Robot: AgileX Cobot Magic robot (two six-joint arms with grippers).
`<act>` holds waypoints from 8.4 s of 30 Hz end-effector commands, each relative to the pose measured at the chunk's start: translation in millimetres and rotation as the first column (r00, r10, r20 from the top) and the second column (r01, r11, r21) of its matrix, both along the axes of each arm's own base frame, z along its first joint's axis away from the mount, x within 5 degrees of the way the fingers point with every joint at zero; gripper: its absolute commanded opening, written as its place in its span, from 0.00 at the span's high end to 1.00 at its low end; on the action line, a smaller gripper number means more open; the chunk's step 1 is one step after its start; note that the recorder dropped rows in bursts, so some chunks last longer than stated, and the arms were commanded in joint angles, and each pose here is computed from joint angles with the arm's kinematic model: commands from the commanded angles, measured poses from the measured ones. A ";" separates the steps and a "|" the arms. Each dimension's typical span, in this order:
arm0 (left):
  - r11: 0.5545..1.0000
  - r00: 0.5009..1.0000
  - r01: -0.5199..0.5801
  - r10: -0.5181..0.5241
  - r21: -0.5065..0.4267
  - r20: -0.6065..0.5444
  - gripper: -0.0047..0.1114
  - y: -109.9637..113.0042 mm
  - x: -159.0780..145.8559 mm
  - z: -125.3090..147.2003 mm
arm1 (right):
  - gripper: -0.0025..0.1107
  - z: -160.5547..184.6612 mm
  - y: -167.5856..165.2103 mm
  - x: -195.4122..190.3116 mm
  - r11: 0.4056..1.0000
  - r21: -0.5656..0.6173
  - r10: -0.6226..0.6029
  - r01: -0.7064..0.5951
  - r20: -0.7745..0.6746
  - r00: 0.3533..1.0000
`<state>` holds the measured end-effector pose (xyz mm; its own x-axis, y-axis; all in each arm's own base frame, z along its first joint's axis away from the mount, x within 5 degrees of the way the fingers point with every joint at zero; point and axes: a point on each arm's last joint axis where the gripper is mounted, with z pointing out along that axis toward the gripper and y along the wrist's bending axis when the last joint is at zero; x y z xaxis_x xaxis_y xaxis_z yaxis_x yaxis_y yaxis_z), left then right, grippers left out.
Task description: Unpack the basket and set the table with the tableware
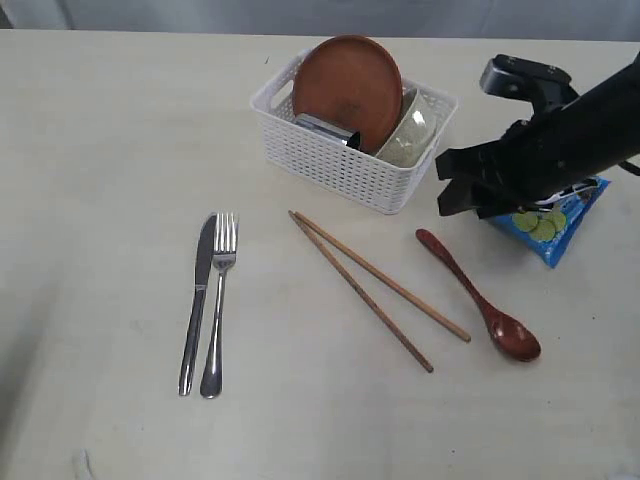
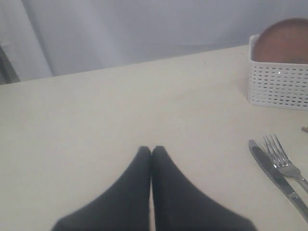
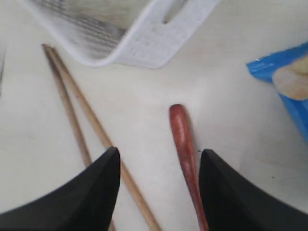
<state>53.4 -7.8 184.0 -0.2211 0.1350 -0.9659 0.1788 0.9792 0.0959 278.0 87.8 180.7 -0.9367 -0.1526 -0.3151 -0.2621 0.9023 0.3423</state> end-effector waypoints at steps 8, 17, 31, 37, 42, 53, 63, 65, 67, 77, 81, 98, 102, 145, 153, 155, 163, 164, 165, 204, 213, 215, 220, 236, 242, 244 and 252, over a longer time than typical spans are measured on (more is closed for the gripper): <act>1.000 1.000 -0.002 0.002 -0.004 0.008 0.96 0.0 0.0 0.1 | 0.63 17.1 88.6 -41.7 0.925 -0.088 0.375 -0.369 0.067 0.925; 1.000 1.000 -0.002 0.002 -0.004 0.008 0.96 0.0 0.0 0.1 | 0.48 -9.0 139.9 -34.3 0.841 -0.313 0.463 -0.442 -0.006 0.886; 1.000 1.000 -0.002 0.002 -0.004 0.008 0.96 0.0 0.0 0.1 | 0.48 -68.8 154.4 -14.0 0.753 -0.430 0.447 -0.499 -0.221 0.866; 1.000 1.000 -0.002 0.002 -0.004 0.008 0.96 0.0 0.0 0.1 | 0.54 -73.5 152.1 -12.7 0.728 -0.457 0.456 -0.510 -0.232 0.859; 1.000 1.000 -0.002 0.002 -0.004 0.008 0.96 0.0 0.0 0.1 | 0.74 -73.4 150.5 -14.2 0.715 -0.461 0.460 -0.526 -0.256 0.850; 1.000 1.000 -0.002 0.002 -0.004 0.008 0.96 0.0 0.0 0.1 | 0.98 -73.5 126.9 -6.0 0.717 -0.507 0.356 -0.479 -0.324 0.877; 1.000 1.000 -0.002 0.002 -0.004 0.008 0.96 0.0 0.0 0.1 | 0.98 -62.5 107.5 -20.2 0.701 -0.517 0.346 -0.492 -0.357 0.868; 1.000 1.000 -0.002 0.002 -0.004 0.008 0.96 0.0 0.0 0.1 | 0.98 -62.4 101.3 -22.6 0.703 -0.527 0.332 -0.477 -0.351 0.876; 1.000 1.000 -0.002 0.002 -0.004 0.008 0.96 0.0 0.0 0.1 | 0.98 -62.1 96.4 -21.7 0.709 -0.534 0.310 -0.461 -0.351 0.883; 1.000 1.000 -0.002 0.002 -0.004 0.008 0.96 0.0 0.0 0.1 | 0.98 -52.2 87.8 -17.5 0.732 -0.533 0.284 -0.424 -0.326 0.902; 1.000 1.000 -0.002 0.002 -0.004 0.008 0.96 0.0 0.0 0.1 | 0.98 -41.1 87.4 -17.9 0.740 -0.530 0.294 -0.413 -0.297 0.908; 1.000 1.000 -0.002 0.002 -0.004 0.008 0.96 0.0 0.0 0.1 | 0.81 56.5 99.5 -1.1 0.838 -0.471 0.315 -0.276 0.005 0.949; 1.000 1.000 -0.002 0.002 -0.004 0.008 0.96 0.0 0.0 0.1 | 0.51 87.6 110.3 18.4 0.881 -0.442 0.244 -0.168 0.121 0.962; 1.000 1.000 -0.002 0.002 -0.004 0.008 0.96 0.0 0.0 0.1 | 0.89 18.9 94.3 121.4 0.821 -0.557 -0.172 0.128 -0.029 0.985; 1.000 1.000 -0.002 0.002 -0.004 0.008 0.96 0.0 0.0 0.1 | 0.98 23.3 87.8 126.1 0.777 -0.617 -0.134 0.124 0.029 0.990; 1.000 1.000 -0.002 0.002 -0.004 0.008 0.96 0.0 0.0 0.1 | 0.98 26.5 88.0 127.8 0.777 -0.616 -0.131 0.129 0.042 0.991; 1.000 1.000 -0.002 0.002 -0.004 0.008 0.96 0.0 0.0 0.1 | 0.98 60.2 93.9 140.7 0.801 -0.569 -0.119 0.186 0.154 0.981; 1.000 1.000 -0.002 0.002 -0.004 0.008 0.96 0.0 0.0 0.1 | 0.98 64.1 94.0 141.0 0.804 -0.563 -0.118 0.191 0.163 0.980; 1.000 1.000 -0.002 0.002 -0.004 0.008 0.96 0.0 0.0 0.1 | 0.98 67.0 94.0 141.4 0.805 -0.560 -0.118 0.195 0.172 0.978; 1.000 1.000 -0.002 0.002 -0.004 0.008 0.96 0.0 0.0 0.1 | 0.98 48.3 118.9 -17.0 0.967 -0.121 0.169 -0.222 -0.345 0.923; 1.000 1.000 -0.002 0.002 -0.004 0.008 0.96 0.0 0.0 0.1 | 0.98 10.1 123.4 -28.2 0.970 -0.133 0.145 -0.203 -0.349 0.926; 1.000 1.000 -0.002 0.002 -0.004 0.008 0.96 0.0 0.0 0.1 | 0.98 3.4 123.7 -26.5 0.967 -0.148 0.143 -0.208 -0.359 0.922; 1.000 1.000 -0.002 0.002 -0.004 0.008 0.96 0.0 0.0 0.1 | 0.98 -13.5 124.9 -25.1 0.961 -0.169 0.133 -0.218 -0.411 0.902; 1.000 1.000 -0.002 0.002 -0.004 0.008 0.96 0.0 0.0 0.1 | 0.98 -21.1 132.9 -24.4 0.967 -0.095 0.175 -0.235 -0.419 0.891; 1.000 1.000 -0.002 0.002 -0.004 0.008 0.96 0.0 0.0 0.1 | 0.98 -22.1 128.4 -25.0 0.954 -0.138 0.186 -0.267 -0.426 0.885; 1.000 1.000 -0.002 0.002 -0.004 0.008 0.96 0.0 0.0 0.1 | 0.98 -22.9 125.3 -24.7 0.948 -0.173 0.171 -0.267 -0.430 0.886; 1.000 1.000 -0.002 0.002 -0.004 0.008 0.96 0.0 0.0 0.1 | 0.88 -23.4 122.9 -24.2 0.940 -0.199 0.171 -0.276 -0.427 0.888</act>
